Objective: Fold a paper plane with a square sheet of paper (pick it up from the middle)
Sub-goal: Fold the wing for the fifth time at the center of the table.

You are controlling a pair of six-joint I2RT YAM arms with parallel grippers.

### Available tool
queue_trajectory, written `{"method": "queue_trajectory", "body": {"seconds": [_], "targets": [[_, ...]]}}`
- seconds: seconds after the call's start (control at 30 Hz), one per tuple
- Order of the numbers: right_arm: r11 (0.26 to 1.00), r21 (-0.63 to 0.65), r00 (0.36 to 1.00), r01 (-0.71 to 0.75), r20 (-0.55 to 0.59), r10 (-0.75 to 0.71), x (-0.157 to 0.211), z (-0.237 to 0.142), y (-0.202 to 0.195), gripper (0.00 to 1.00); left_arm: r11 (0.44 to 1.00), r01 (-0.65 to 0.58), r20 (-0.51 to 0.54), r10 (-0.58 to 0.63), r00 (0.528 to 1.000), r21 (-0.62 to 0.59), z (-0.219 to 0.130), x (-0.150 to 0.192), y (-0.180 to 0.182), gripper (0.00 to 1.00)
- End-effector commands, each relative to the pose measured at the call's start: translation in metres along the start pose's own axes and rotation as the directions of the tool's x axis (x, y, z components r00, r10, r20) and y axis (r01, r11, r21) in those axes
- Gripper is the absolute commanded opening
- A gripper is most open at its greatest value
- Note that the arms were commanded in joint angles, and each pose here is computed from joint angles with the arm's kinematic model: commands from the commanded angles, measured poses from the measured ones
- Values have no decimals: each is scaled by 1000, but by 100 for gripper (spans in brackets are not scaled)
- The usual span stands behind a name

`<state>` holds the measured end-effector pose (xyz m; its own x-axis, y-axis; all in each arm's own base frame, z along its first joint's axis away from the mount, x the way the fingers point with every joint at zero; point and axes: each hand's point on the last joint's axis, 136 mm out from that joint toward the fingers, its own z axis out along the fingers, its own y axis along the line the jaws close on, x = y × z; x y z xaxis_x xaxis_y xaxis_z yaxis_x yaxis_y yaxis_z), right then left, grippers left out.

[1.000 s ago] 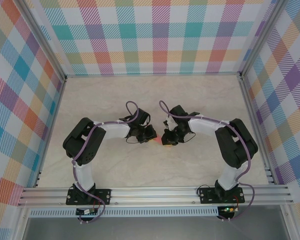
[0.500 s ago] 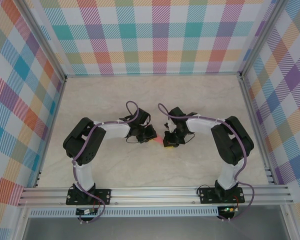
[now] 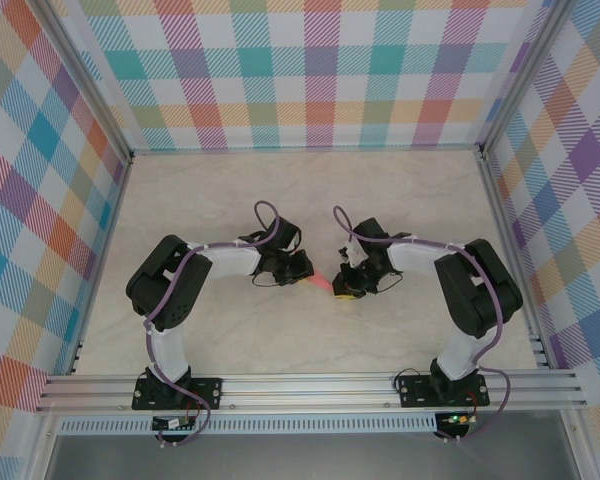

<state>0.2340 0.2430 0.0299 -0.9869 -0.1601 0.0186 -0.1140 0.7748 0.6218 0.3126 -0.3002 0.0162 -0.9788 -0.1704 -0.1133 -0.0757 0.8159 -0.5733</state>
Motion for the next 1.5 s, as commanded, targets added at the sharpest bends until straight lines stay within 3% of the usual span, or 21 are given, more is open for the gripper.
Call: {"method": "queue_trajectory", "body": {"seconds": [0.0, 0.2, 0.4, 0.77, 1.1, 1.47], "targets": [[997, -63, 997, 53, 61, -50, -14, -17, 26, 14, 975, -89, -25, 86, 996, -205, 12, 9, 57, 15], [991, -77, 993, 110, 55, -105, -31, -6, 42, 14, 949, -253, -61, 246, 967, -189, 11, 1, 48, 15], [989, -76, 992, 128, -7, -129, -37, 14, 49, 13, 944, -292, -71, 284, 956, -155, 17, -6, 41, 15], [998, 24, 996, 61, -59, -60, -37, 35, 14, 9, 966, -215, -45, 210, 977, -147, 19, -11, 48, 14], [997, 83, 996, 5, -91, 3, -13, 35, -15, 8, 976, -136, -24, 134, 991, -170, 18, -16, 62, 13], [995, -6, 992, 103, -76, -104, -14, 11, 31, 11, 976, -120, -53, 112, 992, -182, 24, -14, 67, 13]]}}
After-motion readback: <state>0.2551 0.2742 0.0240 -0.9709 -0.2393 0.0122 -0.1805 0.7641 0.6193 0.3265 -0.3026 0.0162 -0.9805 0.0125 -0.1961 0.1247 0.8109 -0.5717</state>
